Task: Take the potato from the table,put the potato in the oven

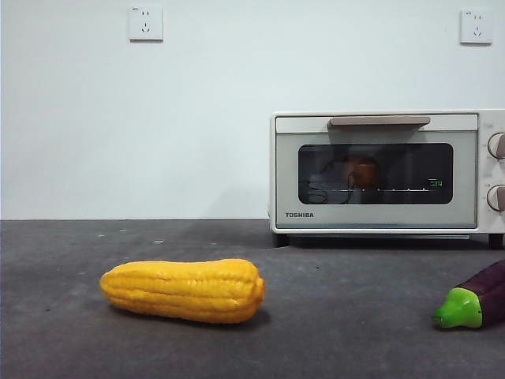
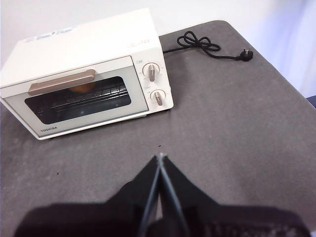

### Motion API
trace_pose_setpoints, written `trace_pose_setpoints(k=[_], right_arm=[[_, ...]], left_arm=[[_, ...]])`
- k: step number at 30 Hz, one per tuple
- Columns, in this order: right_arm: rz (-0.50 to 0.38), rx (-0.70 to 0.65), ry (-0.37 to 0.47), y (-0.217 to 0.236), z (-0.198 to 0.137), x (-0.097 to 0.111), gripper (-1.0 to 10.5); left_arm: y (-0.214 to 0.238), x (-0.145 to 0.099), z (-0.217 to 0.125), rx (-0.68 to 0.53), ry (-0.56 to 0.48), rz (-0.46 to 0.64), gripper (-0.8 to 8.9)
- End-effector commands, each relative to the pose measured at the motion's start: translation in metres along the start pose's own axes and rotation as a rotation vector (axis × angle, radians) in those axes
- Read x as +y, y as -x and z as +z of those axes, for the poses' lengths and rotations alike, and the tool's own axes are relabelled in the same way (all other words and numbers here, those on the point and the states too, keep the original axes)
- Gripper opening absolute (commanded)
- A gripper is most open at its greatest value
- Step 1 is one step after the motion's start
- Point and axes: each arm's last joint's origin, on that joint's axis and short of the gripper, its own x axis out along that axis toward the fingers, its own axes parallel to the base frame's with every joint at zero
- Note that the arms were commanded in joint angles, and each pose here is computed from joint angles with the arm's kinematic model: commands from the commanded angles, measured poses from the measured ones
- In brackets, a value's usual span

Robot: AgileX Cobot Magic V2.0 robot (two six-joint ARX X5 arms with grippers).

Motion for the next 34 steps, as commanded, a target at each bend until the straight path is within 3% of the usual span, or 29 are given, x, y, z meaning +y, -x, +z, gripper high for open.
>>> trace_pose_setpoints(k=[1, 10, 21, 24, 30, 34], right_arm=[[-0.006, 0.012, 0.002, 0.001, -0.001, -0.001, 0.0], [-0.005, 0.012, 0.002, 0.001, -0.001, -0.001, 0.0], [-0.006, 0.012, 0.002, 0.001, -0.001, -0.001, 0.0], [-0.006, 0.012, 0.002, 0.001, -0.001, -0.001, 0.0], [-0.006, 0.012, 0.002, 0.001, -0.001, -0.001, 0.0], [-0.006, 0.012, 0.002, 0.001, -0.001, -0.001, 0.0]], left_arm=[[0.029, -0.017, -0.004, -0.060, -0.066, 0.052, -0.05], [0.110, -0.047, -0.024, -0.192, -0.129, 0.042, -0.04], [0.126, -0.051, -0.028, -0.228, -0.175, 0.043, -0.04], [0.128, -0.044, -0.027, -0.232, -0.320, 0.147, -0.04], [0.141, -0.020, -0.030, -0.240, -0.404, 0.375, -0.04], [0.149, -0.002, -0.051, -0.303, -0.387, 0.502, -0.04]])
